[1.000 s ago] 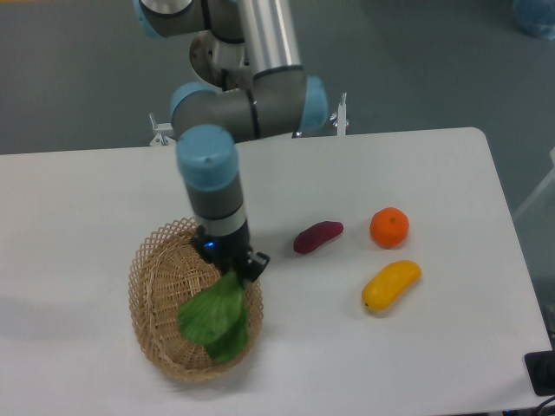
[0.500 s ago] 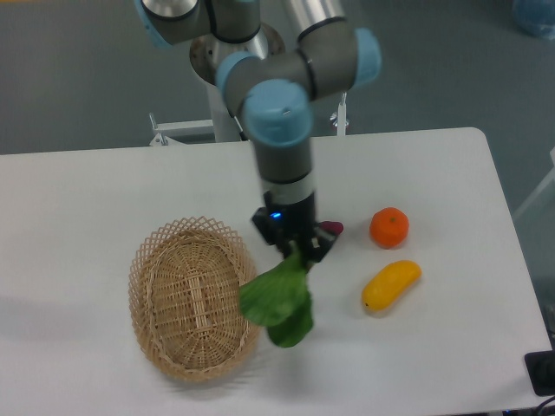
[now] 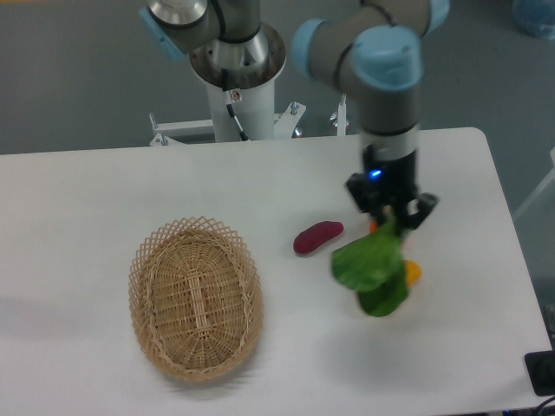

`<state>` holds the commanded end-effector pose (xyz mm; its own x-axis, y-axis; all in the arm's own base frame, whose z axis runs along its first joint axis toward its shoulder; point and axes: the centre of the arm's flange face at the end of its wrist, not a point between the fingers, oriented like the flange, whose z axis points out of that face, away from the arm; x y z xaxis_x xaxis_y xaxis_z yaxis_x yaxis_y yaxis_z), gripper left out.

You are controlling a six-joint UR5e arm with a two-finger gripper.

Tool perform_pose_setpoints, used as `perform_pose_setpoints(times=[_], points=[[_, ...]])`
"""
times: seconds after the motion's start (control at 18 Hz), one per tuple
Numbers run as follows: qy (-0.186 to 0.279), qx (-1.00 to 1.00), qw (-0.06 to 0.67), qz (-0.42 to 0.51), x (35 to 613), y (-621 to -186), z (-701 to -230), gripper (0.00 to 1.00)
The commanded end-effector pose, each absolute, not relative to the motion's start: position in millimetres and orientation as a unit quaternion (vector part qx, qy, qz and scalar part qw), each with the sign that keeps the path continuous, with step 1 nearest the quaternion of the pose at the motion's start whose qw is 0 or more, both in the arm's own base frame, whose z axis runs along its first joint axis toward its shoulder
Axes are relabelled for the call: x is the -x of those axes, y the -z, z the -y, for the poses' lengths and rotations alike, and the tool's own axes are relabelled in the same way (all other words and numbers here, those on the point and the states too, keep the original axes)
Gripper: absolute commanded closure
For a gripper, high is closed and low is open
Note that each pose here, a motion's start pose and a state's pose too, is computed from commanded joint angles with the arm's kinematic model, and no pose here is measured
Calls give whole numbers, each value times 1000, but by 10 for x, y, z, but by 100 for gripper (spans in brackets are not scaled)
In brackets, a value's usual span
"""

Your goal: Pick up the green vegetable from the basket

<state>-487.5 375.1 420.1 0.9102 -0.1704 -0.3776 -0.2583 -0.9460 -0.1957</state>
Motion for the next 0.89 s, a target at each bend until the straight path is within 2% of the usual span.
perform_pose_setpoints(times=[0.89], points=[[-194, 967, 127, -106, 4956, -4345, -3702, 63]])
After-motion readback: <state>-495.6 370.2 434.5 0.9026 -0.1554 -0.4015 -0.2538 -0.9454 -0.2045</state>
